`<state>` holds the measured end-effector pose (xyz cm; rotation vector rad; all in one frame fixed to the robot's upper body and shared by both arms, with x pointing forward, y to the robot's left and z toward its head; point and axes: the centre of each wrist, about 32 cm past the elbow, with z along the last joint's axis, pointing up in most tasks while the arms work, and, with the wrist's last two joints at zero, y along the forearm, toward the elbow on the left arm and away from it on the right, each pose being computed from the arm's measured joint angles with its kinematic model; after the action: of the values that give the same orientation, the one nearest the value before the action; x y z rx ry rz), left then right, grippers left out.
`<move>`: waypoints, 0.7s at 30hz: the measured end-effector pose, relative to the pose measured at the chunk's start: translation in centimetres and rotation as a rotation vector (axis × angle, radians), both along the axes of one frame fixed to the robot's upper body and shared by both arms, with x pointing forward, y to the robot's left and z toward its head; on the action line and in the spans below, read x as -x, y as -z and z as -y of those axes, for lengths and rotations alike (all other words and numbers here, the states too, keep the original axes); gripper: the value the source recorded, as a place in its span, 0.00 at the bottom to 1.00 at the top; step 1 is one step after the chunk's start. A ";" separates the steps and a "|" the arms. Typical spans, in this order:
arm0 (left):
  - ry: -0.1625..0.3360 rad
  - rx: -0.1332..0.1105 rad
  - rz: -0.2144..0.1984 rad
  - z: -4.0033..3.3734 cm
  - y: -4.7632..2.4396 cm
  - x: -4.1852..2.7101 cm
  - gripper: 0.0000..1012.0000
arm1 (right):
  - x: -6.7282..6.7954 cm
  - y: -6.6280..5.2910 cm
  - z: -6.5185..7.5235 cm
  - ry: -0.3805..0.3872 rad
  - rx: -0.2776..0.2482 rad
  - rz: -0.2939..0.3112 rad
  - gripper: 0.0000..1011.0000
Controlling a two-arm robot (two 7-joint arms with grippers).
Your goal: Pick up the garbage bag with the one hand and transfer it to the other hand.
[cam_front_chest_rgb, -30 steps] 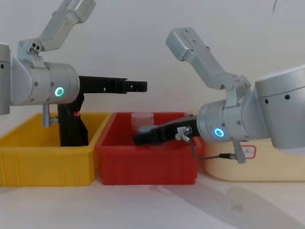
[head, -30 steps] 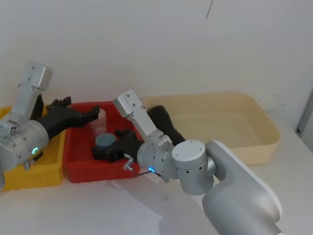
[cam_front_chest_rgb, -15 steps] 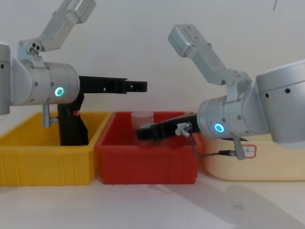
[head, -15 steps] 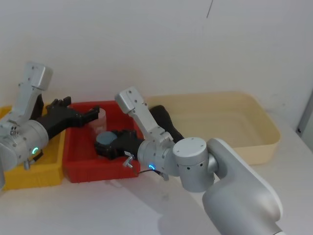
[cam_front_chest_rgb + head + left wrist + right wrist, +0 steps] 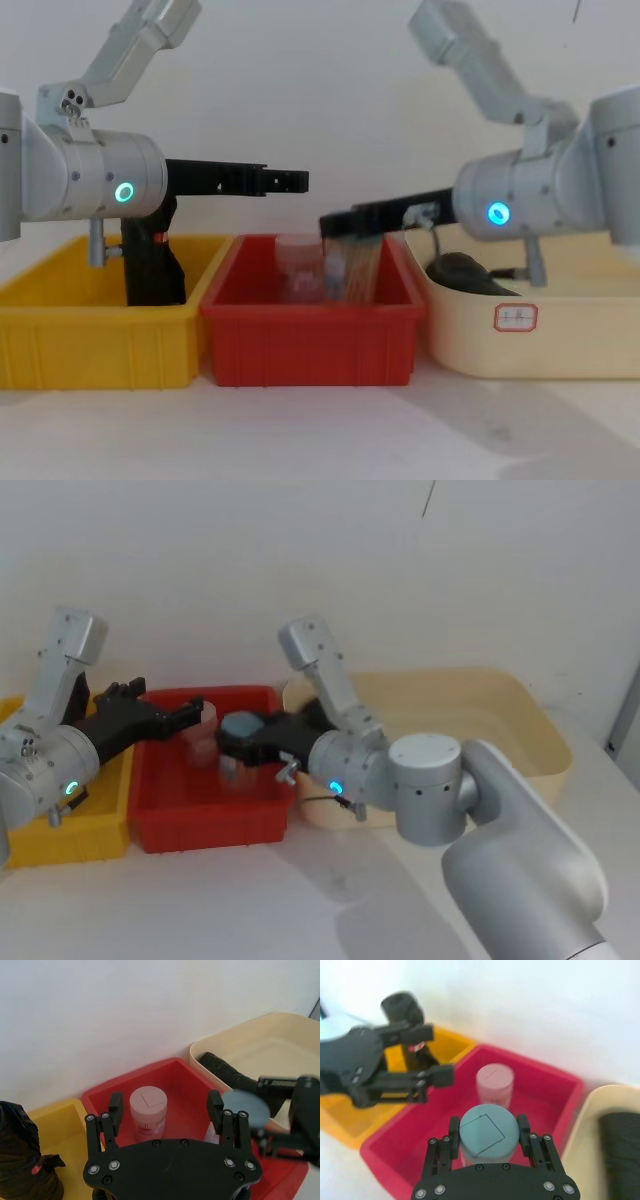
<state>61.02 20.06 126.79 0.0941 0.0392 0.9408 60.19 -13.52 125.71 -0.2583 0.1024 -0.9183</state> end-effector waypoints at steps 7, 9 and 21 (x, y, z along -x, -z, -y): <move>0.000 0.000 0.000 0.00 0.00 0.00 0.99 | -0.3 -1.7 2.0 0.060 -0.055 0.023 0.66; 0.000 0.000 0.000 0.00 0.00 0.00 0.99 | -0.3 -2.1 2.7 0.076 -0.071 0.026 0.66; 0.000 0.000 0.000 0.00 0.00 0.00 0.99 | 0.1 -3.1 6.0 0.131 -0.129 0.009 0.66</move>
<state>61.02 20.07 126.79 0.0941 0.0393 0.9409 60.05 -19.50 128.83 -0.1285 0.1717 -1.0388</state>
